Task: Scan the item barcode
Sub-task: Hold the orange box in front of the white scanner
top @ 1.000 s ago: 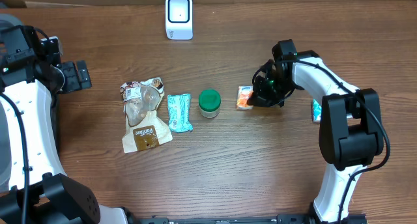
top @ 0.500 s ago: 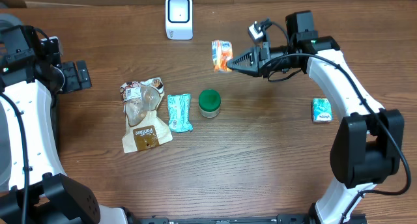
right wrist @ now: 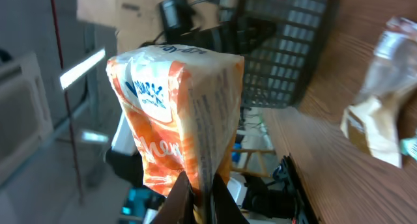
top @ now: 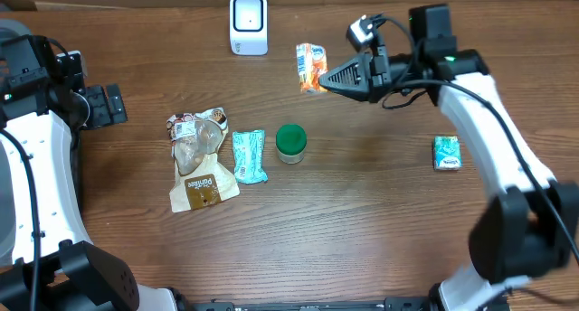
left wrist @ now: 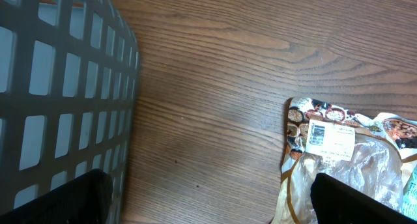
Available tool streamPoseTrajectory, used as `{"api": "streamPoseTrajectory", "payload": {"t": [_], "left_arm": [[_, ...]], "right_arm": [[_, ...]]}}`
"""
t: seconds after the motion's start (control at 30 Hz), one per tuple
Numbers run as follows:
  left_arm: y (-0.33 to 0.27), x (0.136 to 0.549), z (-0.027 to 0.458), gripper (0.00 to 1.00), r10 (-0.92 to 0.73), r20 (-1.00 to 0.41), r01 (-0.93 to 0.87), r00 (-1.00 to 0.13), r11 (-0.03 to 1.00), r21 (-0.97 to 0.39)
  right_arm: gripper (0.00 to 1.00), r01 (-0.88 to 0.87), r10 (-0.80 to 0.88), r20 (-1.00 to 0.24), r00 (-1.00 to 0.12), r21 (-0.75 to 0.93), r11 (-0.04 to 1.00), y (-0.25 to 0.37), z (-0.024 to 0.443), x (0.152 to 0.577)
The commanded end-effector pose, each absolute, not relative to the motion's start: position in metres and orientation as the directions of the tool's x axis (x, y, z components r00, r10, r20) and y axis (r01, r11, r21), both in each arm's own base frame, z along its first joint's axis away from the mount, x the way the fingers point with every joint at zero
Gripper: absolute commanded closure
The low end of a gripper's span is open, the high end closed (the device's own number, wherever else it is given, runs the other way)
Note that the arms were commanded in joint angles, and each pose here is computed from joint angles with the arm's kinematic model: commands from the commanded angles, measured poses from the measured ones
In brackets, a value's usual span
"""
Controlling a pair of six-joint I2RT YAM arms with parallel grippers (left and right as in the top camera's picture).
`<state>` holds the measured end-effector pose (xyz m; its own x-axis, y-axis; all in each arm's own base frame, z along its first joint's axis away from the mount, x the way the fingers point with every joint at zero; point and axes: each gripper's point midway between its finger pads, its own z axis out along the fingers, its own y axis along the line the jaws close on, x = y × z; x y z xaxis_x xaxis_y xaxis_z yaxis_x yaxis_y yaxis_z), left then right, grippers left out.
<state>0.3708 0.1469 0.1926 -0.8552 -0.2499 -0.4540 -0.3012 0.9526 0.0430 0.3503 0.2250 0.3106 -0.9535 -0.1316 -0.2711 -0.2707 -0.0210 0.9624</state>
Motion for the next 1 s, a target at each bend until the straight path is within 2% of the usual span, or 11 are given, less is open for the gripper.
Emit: {"api": "streamPoseTrajectory", "payload": {"t": [0.0,0.1,0.2,0.37,0.53,0.63,0.83,0.93,0.97], "left_arm": [[0.152,0.368,0.193,0.01,-0.271,-0.458,-0.326,-0.847,0.944,0.043],[0.152,0.368,0.193,0.01,-0.271,-0.458,-0.326,-0.847,0.944,0.043],[0.152,0.368,0.193,0.01,-0.271,-0.458,-0.326,-0.847,0.944,0.043],[0.152,0.368,0.193,0.01,-0.271,-0.458,-0.326,-0.846,0.944,0.043],[0.152,0.368,0.193,0.00,-0.271,-0.458,-0.326,-0.847,0.944,0.043],[0.152,0.368,0.193,0.00,-0.271,-0.458,-0.326,-0.847,0.944,0.043],[0.152,0.368,0.193,0.00,-0.271,-0.458,-0.326,-0.846,0.944,0.043],[0.152,0.368,0.193,0.00,-0.271,-0.458,-0.326,-0.847,0.944,0.043],[0.152,0.368,0.193,0.01,-0.271,-0.458,-0.326,-0.847,0.944,0.043]], "right_arm": [[0.96,-0.439,-0.129,-0.446,-0.886,0.895,-0.078,0.216,0.379,0.309],[0.96,-0.492,-0.121,-0.499,-0.858,0.867,-0.082,0.212,0.397,0.294],[0.96,-0.496,-0.110,-0.498,-0.860,0.867,-0.053,0.214,0.394,0.298],[0.96,-0.430,-0.005,-0.435,-0.900,0.886,0.175,0.227,0.365,0.340],[0.96,-0.429,0.113,-0.488,-0.865,0.838,0.337,0.246,0.358,0.384],[0.96,-0.445,0.128,-0.545,-0.828,0.780,0.440,0.258,0.358,0.412],[0.96,-0.385,0.093,-0.719,-0.689,0.472,0.793,0.269,0.346,0.488],[0.96,-0.335,0.044,-0.825,-0.563,0.276,0.901,0.267,0.345,0.527],[0.96,-0.309,-0.002,-0.875,-0.484,0.169,0.936,0.267,0.344,0.545]]}}
